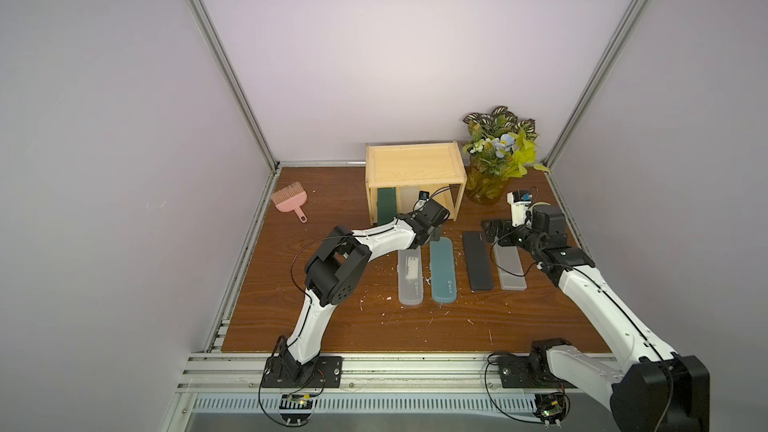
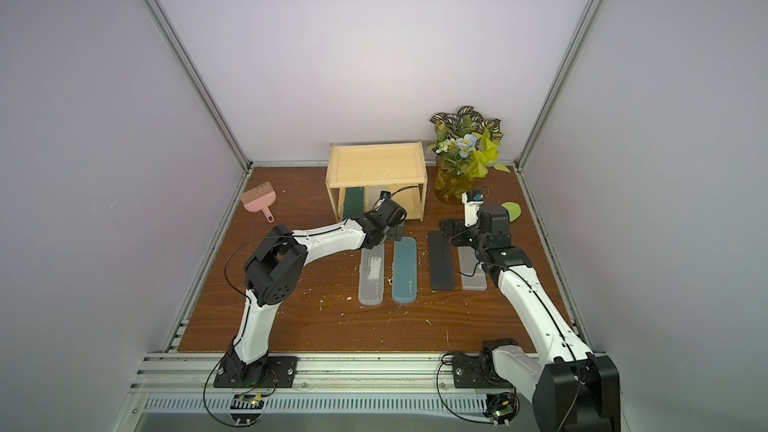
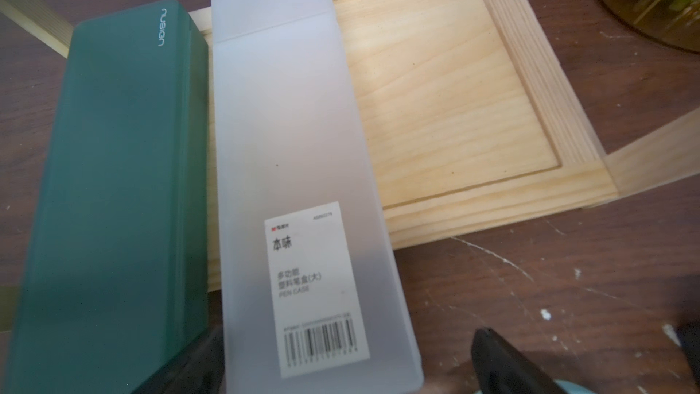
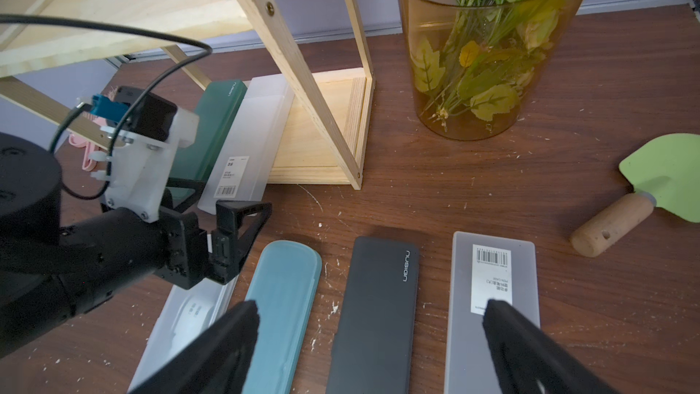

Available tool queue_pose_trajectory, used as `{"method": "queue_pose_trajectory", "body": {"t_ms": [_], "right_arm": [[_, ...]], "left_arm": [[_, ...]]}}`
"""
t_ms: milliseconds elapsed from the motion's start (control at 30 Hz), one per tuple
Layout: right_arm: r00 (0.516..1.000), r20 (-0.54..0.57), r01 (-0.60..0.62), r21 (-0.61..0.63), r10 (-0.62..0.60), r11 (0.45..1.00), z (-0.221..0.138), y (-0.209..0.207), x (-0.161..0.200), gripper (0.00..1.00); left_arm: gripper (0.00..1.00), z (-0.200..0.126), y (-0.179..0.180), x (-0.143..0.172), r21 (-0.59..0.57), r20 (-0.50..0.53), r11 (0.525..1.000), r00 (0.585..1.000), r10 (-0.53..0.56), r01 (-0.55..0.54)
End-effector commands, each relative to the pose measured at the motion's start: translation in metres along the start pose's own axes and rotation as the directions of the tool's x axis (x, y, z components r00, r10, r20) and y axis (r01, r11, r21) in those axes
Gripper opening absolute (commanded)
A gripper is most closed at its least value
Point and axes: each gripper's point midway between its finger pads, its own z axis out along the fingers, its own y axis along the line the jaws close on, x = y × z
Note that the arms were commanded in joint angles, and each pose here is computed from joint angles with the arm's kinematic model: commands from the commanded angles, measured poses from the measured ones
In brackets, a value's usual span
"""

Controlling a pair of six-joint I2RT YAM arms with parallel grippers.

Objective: Remove the pencil cases from the shelf
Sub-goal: Pick up the pencil case from the shelf.

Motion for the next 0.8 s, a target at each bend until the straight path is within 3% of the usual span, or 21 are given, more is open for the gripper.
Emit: {"method": "queue_pose_trajectory", "body": {"t_ms": [0, 433, 767], "right_arm": [[0.999, 0.037, 0.009, -0.007, -0.008, 1.000, -0.0002, 0.0034, -0.0102, 0.99], [0.999, 0.035, 0.009, -0.009, -0.009, 1.000, 0.0005, 0.0037, -0.0105, 0.99], [0.999, 0.033, 0.009, -0.009, -0.009, 1.000, 0.0009, 0.0033, -0.0090, 0.99]], "left_arm": [[0.98, 0.0059, 0.0068, -0.0003, -0.030, -0.011, 0.999, 1.000, -0.017, 0.016], [0.96, 0.0126, 0.0118, 0.0077, -0.056, -0.040, 0.998, 0.999, -0.031, 0.028], [0.77, 0.0098, 0.0096, 0.0034, -0.042, -0.032, 0.998, 0.999, -0.036, 0.035]]}}
